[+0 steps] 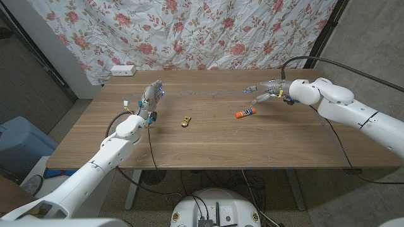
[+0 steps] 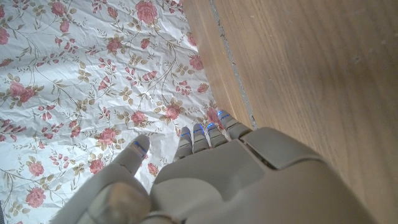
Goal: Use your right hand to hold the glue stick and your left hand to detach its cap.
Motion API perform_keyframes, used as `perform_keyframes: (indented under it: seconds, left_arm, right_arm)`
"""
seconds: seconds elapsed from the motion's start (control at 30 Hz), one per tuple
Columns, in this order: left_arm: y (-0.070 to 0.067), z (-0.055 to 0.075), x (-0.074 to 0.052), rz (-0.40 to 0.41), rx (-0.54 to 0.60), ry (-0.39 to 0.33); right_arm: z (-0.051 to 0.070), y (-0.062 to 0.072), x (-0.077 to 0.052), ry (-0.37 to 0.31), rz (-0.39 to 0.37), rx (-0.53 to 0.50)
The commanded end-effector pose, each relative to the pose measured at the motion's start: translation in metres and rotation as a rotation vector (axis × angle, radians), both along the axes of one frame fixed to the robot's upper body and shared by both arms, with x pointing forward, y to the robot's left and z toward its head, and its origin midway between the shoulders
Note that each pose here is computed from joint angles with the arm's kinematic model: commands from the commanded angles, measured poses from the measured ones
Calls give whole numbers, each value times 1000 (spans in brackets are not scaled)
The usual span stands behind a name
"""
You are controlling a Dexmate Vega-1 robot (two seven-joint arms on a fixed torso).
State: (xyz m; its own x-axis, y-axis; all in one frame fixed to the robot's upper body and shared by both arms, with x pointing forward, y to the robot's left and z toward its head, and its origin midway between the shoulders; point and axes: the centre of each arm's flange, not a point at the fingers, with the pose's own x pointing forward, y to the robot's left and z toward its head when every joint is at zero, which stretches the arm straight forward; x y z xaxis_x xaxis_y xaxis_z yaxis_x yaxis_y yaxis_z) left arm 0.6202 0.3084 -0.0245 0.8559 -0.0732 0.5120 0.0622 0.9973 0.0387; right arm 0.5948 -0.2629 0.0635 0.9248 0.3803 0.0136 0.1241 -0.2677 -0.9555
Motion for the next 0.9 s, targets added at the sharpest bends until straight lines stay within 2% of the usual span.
perform_keyframes:
  seconds: [0.03, 0.23, 0.9]
  left_arm:
    - [5, -6, -2, 15, -7, 13]
    - [2, -10, 0, 10, -28, 13]
    - [0, -17, -4, 11, -39, 26]
  right_arm:
    - [1, 30, -4, 8, -36, -95]
    - [-3, 34, 0, 14, -46, -138]
    - [-25, 37, 13, -72, -28, -217]
